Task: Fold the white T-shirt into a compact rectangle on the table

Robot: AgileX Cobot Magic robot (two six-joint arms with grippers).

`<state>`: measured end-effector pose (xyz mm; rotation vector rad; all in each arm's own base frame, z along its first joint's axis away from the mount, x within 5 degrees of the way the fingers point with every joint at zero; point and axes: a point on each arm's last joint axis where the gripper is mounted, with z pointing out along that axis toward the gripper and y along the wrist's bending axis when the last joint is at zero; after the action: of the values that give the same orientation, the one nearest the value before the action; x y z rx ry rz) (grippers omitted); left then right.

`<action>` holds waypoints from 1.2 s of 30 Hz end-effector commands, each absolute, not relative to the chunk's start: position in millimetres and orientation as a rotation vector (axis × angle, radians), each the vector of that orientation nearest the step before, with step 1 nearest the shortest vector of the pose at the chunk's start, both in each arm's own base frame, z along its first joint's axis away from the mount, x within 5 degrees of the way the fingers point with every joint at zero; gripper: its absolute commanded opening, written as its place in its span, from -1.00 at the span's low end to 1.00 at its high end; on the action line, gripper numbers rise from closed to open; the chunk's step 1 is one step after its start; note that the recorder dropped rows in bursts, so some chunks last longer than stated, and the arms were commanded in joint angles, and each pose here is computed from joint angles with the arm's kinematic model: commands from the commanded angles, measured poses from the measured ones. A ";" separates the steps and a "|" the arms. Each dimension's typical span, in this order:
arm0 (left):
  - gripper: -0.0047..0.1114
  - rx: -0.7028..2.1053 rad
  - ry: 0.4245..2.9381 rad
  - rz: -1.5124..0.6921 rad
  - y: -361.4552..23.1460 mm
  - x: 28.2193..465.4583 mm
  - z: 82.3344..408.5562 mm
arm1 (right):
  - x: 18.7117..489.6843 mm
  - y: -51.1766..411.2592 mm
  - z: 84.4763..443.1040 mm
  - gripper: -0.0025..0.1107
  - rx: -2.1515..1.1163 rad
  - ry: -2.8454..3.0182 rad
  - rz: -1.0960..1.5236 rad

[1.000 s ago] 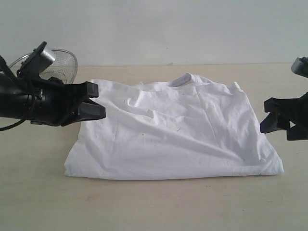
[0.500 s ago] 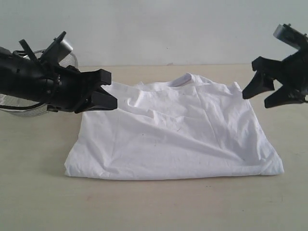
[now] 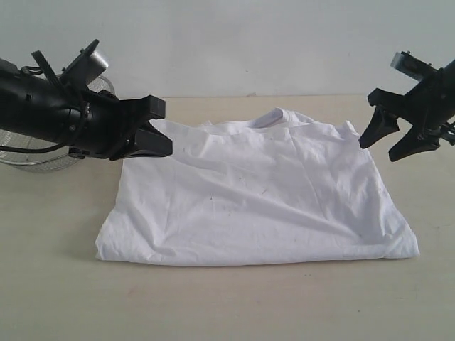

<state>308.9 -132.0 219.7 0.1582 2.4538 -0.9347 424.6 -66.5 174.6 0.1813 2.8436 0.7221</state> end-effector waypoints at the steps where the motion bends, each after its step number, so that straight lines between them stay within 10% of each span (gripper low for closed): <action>1: -0.84 0.150 2.453 -0.930 -131.7 310.5 220.8 | 427.8 -75.9 156.0 0.05 0.186 2.854 0.741; 36: -0.84 0.153 2.449 -0.908 -130.7 311.5 220.4 | 414.0 -63.9 104.3 0.05 0.107 2.854 0.890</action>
<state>309.2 -131.3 219.1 0.1585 2.4569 -0.9190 417.8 -63.6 112.7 0.1287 2.8473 0.8968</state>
